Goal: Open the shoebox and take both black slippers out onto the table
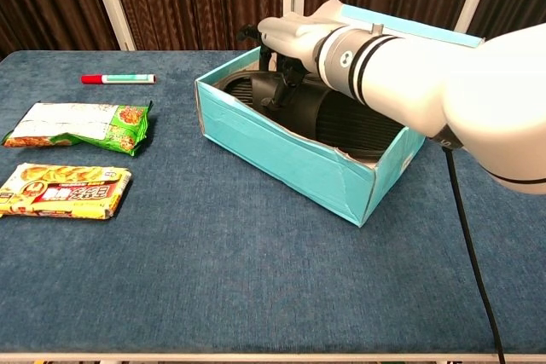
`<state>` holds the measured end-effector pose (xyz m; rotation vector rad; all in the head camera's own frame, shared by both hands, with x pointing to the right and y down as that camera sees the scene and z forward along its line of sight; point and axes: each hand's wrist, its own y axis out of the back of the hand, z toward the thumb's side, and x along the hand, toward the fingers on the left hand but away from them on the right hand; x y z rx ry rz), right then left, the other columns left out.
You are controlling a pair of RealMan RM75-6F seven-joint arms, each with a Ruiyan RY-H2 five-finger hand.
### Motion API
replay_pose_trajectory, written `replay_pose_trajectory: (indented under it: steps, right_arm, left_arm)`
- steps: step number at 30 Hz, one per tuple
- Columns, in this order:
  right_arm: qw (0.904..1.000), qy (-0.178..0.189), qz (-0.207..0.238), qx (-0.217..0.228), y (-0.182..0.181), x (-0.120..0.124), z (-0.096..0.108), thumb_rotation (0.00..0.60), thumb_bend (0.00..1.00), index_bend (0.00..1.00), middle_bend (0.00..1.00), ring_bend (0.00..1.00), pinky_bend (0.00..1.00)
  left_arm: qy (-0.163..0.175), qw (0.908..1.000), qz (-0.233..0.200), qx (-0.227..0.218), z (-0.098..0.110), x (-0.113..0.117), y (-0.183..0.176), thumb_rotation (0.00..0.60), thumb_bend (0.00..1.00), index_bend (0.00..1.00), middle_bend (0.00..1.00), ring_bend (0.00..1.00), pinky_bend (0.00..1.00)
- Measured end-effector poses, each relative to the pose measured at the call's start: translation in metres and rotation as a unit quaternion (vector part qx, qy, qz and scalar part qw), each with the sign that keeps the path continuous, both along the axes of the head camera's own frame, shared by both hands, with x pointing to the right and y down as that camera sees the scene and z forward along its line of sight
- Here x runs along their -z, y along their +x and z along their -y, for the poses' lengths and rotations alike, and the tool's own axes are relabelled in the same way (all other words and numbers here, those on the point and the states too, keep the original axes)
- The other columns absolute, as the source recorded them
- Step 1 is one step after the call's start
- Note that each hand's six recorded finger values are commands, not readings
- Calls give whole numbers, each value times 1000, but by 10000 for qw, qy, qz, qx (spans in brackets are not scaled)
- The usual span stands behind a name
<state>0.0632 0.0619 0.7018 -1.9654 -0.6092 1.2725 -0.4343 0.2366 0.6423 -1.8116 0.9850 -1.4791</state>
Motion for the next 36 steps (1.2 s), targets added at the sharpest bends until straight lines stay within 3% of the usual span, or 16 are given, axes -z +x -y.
replay_pose_trajectory:
  steps: [4,19,28,36]
  right_arm:
    - [10000,4,-7,22,1,1,-2,600,318,35,506,349,0]
    - [9981,282,401,-382,10,17,9,600,469,144,692,543,0]
    - [9874,653,1193,-812,17,55,30,600,607,236,742,591,72]
    - [9740,854,1852,-981,15,90,43,600,617,301,743,591,129]
  left_arm:
    - [-43,10000,-6,-5,-1,-1,0,600,0,118,209,171,305]
    - [-69,10000,-17,-48,-1,-1,3,600,0,118,209,171,305]
    - [-82,9999,-38,-62,1,-1,6,600,0,118,208,171,306]
    - [-102,9999,-14,-72,3,-1,7,600,0,119,204,171,306]
